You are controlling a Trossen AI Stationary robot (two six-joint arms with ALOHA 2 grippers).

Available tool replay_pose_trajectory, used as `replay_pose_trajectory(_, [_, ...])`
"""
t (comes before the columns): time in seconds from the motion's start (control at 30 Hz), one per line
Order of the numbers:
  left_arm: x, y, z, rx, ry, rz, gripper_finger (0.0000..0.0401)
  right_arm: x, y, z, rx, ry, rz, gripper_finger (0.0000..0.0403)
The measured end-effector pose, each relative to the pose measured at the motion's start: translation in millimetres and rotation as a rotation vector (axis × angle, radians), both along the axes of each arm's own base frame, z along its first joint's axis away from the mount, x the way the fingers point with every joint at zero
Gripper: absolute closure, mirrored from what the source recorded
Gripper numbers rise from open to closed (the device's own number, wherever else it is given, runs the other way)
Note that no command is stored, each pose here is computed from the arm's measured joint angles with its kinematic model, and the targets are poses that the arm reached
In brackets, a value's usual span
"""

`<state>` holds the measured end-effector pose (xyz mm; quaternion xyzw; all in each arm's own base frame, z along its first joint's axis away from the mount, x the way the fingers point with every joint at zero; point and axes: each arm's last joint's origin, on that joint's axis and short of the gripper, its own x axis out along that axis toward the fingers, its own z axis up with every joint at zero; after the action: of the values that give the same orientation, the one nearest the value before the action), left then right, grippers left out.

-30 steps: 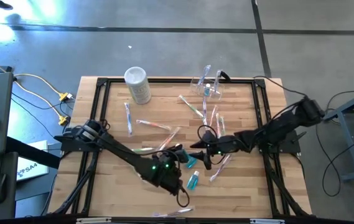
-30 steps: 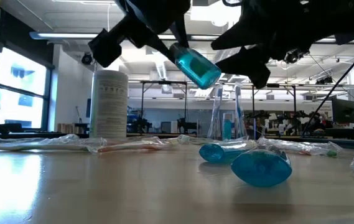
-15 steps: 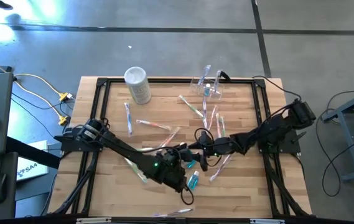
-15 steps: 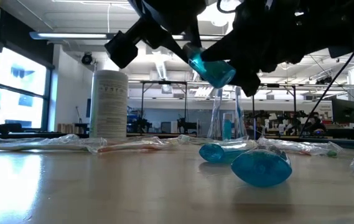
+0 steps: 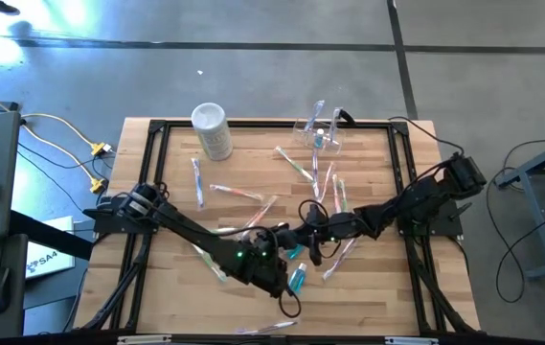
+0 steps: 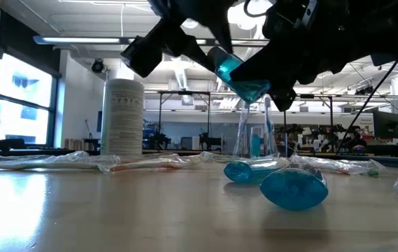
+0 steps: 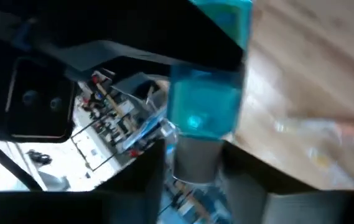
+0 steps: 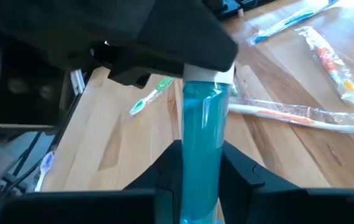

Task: Pick & Place toothbrushing station
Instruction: Put the blue mouthwash into the transparent organizer

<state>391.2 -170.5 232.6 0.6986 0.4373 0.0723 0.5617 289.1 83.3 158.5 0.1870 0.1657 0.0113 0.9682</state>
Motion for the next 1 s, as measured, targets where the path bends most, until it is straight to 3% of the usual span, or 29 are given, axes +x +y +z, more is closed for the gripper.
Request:
replay_pose_trajectory(0.17, [1,-1,0,-0.088,-0.023,-0.011,0.0145,0,0,-1,-0.009,0.009,-0.013,0.0345])
replay_pose_trajectory(0.27, [-4,1,14,-0.167,-0.098,0.019,0.0110,-1,0,-2,-0.035,0.016,-0.046,0.0345])
replay_pose_trajectory(0.33, [-11,3,30,-0.275,-0.154,0.026,0.0095,-2,1,-1,-0.073,0.008,-0.088,0.0345])
replay_pose_trajectory(0.4, [-21,6,47,-0.434,-0.171,0.019,0.0088,-3,1,1,-0.111,-0.003,-0.119,0.0345])
replay_pose_trajectory(0.6, [-42,37,99,-1.054,-0.139,-0.028,0.0085,-14,14,20,-0.266,-0.071,-0.194,0.0345])
replay_pose_trajectory(0.7, [-45,54,111,-1.255,-0.108,-0.037,0.0085,-23,24,32,-0.345,-0.115,-0.237,0.0345])
replay_pose_trajectory(0.83, [-34,67,119,-1.354,-0.207,-0.051,0.0085,-38,38,47,-0.441,-0.154,-0.292,0.0345])
replay_pose_trajectory(1.0, [-18,72,129,-1.434,-0.330,-0.173,0.0084,-50,51,55,-0.481,-0.173,-0.303,0.0345])
